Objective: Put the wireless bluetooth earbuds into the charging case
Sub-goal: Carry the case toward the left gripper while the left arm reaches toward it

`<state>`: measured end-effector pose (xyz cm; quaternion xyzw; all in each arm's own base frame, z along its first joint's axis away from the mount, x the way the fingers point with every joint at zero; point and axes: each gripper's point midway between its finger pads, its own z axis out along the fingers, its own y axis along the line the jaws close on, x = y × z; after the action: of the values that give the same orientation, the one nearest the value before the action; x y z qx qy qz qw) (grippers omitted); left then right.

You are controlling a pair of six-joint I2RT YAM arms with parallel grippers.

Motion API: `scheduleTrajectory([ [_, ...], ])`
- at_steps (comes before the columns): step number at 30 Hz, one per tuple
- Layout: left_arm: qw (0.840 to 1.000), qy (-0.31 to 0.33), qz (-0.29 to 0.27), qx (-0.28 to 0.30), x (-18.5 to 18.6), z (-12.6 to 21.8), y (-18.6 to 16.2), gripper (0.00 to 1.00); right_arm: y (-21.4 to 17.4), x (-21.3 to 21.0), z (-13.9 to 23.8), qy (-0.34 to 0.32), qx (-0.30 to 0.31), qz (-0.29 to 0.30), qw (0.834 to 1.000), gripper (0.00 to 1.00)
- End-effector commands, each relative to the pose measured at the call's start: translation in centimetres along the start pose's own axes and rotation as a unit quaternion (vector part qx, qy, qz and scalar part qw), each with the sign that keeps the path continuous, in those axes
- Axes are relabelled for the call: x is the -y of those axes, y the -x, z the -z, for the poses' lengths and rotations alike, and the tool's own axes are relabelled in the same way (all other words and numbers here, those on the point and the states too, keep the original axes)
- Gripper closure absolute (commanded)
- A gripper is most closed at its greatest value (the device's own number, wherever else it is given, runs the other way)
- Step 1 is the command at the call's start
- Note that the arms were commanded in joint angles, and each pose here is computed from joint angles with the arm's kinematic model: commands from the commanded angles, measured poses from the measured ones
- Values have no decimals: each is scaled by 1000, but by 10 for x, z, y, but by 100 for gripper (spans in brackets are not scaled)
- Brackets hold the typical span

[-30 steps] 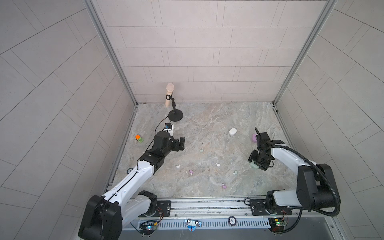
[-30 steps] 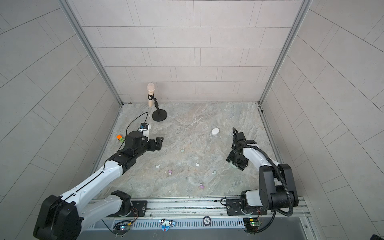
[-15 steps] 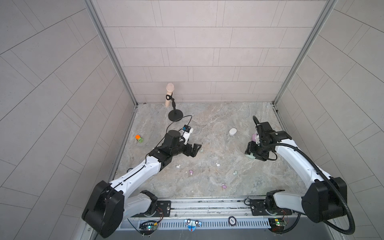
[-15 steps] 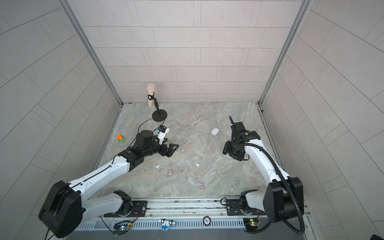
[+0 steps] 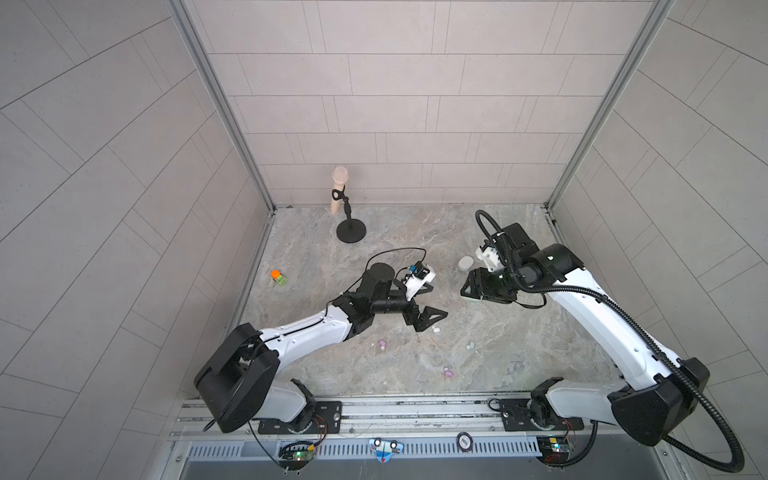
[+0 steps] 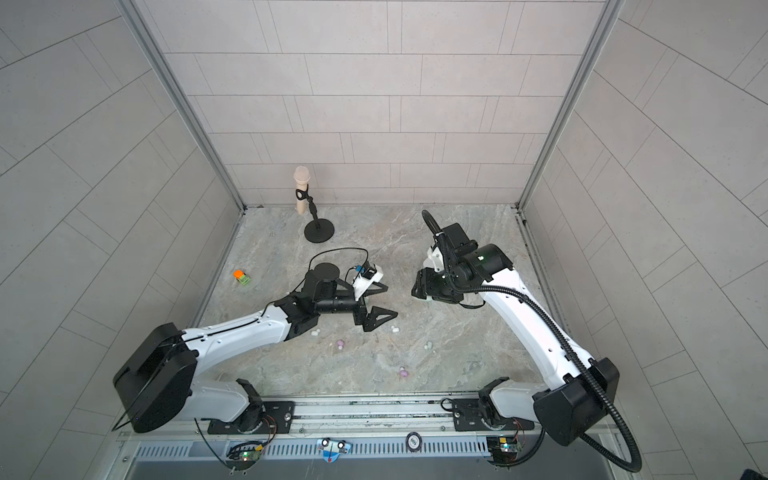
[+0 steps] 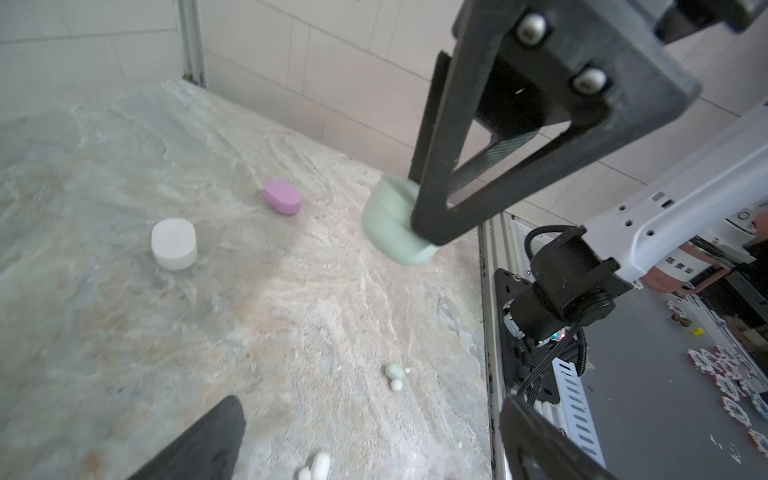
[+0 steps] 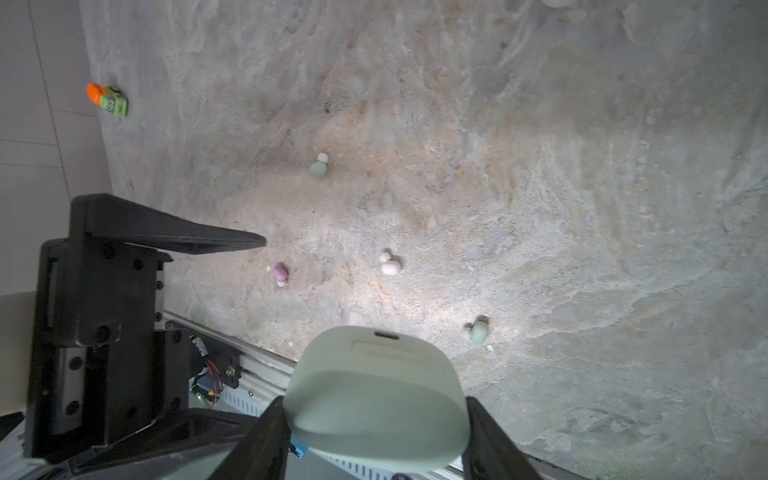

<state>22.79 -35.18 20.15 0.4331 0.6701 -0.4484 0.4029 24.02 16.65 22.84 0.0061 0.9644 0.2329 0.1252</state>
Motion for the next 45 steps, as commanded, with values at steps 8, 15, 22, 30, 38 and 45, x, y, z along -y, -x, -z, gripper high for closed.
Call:
scheduleTrajectory([
  [8,992,-34,-108,53,13,-16,42,0,-12,-29,5,9,-35,36,999,55],
  [15,987,-32,-153,39,20,-14,32,6,-15,-48,2,37,-48,33,998,55],
  [22,985,-37,-167,36,25,-14,32,16,-16,-57,0,49,-54,29,997,56],
  [30,982,-31,-183,22,28,-17,25,31,-13,-61,-1,58,-50,16,997,56],
  [38,981,-23,-189,36,29,-14,31,42,-14,-63,-2,67,-50,9,996,56],
  [45,981,-26,-187,36,30,-13,30,51,-15,-61,-2,68,-49,5,996,56],
])
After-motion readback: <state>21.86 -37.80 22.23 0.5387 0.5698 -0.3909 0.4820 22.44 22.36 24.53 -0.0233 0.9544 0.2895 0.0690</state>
